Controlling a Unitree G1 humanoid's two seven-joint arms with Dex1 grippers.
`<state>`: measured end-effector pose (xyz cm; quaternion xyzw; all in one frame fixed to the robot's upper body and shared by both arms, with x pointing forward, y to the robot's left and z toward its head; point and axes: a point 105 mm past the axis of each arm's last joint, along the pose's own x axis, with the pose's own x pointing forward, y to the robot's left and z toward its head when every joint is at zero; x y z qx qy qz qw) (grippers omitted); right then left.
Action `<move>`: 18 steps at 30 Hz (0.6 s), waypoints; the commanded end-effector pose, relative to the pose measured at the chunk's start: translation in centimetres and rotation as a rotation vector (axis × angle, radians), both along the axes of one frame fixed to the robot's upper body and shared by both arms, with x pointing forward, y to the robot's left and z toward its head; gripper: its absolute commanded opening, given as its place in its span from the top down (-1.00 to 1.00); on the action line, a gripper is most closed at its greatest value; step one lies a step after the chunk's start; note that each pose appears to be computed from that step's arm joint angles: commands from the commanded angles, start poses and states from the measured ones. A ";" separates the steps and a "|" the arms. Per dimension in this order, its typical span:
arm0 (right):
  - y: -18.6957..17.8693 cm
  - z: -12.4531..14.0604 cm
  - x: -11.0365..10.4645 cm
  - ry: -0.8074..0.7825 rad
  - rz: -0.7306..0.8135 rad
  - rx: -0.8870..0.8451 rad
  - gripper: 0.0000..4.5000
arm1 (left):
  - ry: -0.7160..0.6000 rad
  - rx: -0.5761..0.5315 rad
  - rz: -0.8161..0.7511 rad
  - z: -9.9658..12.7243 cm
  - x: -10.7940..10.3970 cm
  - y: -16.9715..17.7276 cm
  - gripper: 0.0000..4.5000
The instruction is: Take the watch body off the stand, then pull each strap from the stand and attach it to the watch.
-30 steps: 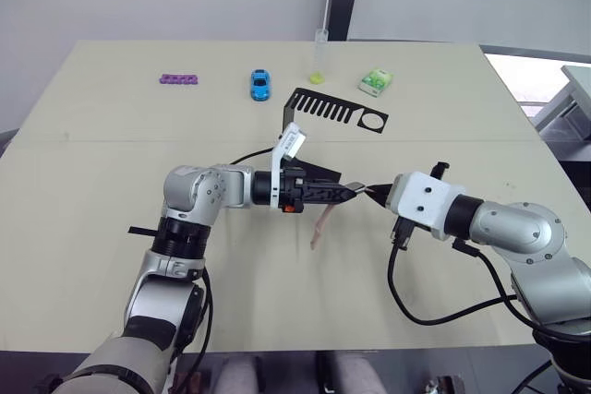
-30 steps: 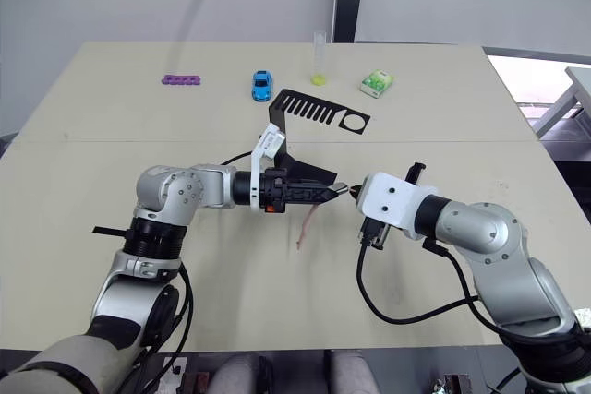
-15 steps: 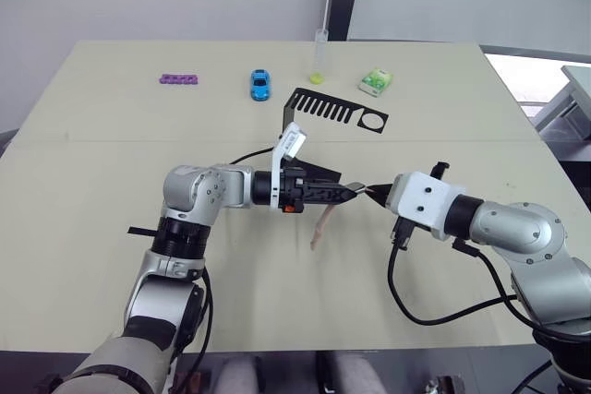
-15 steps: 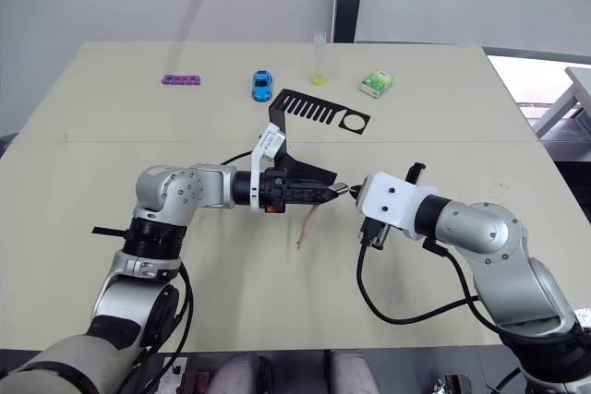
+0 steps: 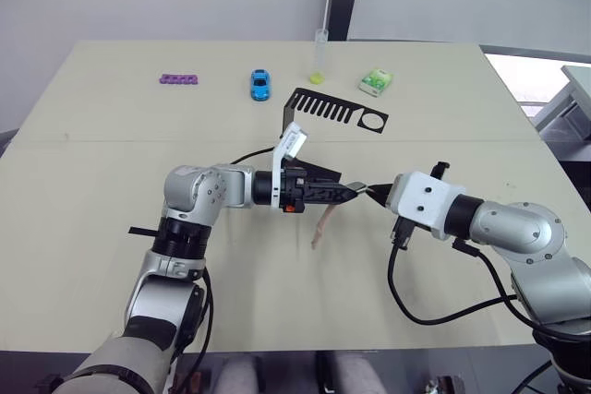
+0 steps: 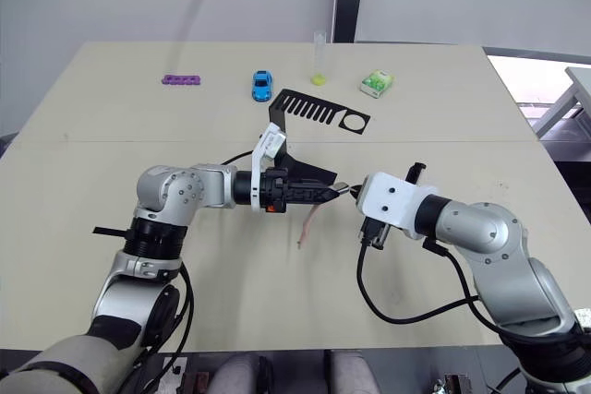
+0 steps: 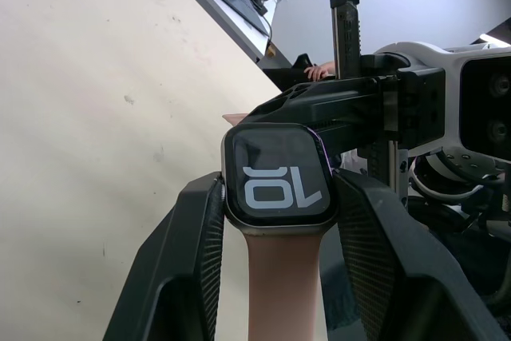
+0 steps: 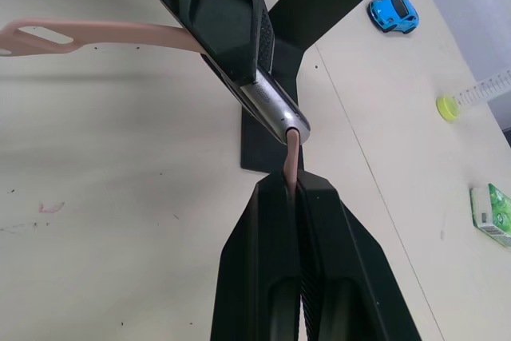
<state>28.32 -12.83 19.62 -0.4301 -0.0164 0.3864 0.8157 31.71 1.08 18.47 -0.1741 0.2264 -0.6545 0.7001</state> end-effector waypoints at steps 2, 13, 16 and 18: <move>1.2 3.2 -1.9 -0.116 0.093 0.036 0.72 | -0.081 -0.011 -0.051 1.2 -0.4 -0.7 0.29; -1.7 4.8 -5.9 0.220 0.172 0.335 -0.99 | -0.425 0.070 -0.167 1.7 -1.3 1.3 0.29; -2.9 4.6 -6.6 0.316 0.159 0.379 -0.99 | -0.580 0.096 -0.232 1.6 -2.2 2.2 0.29; -3.2 4.6 -6.9 0.349 0.156 0.392 -0.99 | -0.671 0.124 -0.272 1.4 -2.6 2.7 0.29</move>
